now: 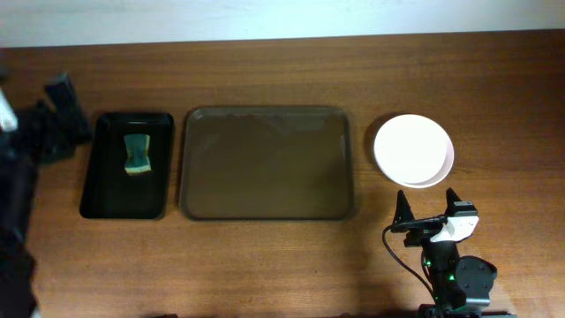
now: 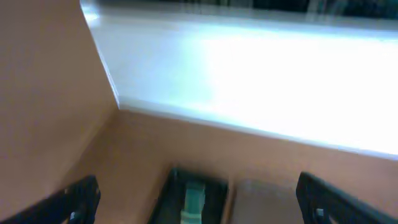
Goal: Clean dirty plates on tray and stack at the side
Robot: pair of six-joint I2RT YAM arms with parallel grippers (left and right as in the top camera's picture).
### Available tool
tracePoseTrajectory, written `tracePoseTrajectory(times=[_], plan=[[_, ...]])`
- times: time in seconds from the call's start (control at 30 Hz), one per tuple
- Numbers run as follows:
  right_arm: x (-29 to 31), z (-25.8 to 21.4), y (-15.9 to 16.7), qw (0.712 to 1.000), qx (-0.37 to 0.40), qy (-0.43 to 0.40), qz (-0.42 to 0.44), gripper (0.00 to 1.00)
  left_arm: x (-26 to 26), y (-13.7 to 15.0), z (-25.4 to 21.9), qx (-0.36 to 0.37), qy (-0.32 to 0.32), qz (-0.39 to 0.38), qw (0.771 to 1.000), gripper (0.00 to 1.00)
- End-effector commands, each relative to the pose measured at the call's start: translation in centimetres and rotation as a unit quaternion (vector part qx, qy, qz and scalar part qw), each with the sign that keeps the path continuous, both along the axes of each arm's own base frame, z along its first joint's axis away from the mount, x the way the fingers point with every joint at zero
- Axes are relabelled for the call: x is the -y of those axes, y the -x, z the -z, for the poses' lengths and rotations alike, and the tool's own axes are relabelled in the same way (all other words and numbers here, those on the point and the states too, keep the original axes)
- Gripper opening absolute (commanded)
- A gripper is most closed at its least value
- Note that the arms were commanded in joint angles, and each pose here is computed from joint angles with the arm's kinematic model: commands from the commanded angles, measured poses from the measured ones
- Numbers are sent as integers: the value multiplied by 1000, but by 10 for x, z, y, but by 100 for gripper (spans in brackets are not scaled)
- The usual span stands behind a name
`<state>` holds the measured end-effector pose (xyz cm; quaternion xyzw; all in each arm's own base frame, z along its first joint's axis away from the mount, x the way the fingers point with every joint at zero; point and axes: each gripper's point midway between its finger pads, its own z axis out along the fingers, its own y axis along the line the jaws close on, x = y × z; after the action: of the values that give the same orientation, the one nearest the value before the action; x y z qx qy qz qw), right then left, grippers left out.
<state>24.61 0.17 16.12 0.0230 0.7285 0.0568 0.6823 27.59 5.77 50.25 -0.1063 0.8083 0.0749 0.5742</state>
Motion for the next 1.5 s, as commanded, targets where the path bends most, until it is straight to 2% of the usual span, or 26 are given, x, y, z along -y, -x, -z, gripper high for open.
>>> tracePoseTrajectory(times=[0.0, 0.33, 0.5, 0.63, 0.77, 1.47], plan=[[-4, 3, 0, 1000, -3, -4, -8, 98, 2, -3, 85, -29, -10, 15, 999, 99], [-4, 3, 0, 1000, -3, -4, -8, 98, 27, 26, 251, 94, -16, 68, 993, 99], [-4, 3, 0, 1000, -3, -4, -9, 98, 32, 30, 286, 154, -27, 76, 985, 99], [-4, 3, 0, 1000, -3, -4, -9, 98, 33, 32, 315, 158, -54, 81, 983, 99], [-4, 3, 0, 1000, -3, -4, -9, 98, 38, 31, 347, 115, -74, 101, 985, 99], [-4, 3, 0, 1000, -3, -4, -8, 98, 39, 31, 346, 117, -75, 102, 985, 99]])
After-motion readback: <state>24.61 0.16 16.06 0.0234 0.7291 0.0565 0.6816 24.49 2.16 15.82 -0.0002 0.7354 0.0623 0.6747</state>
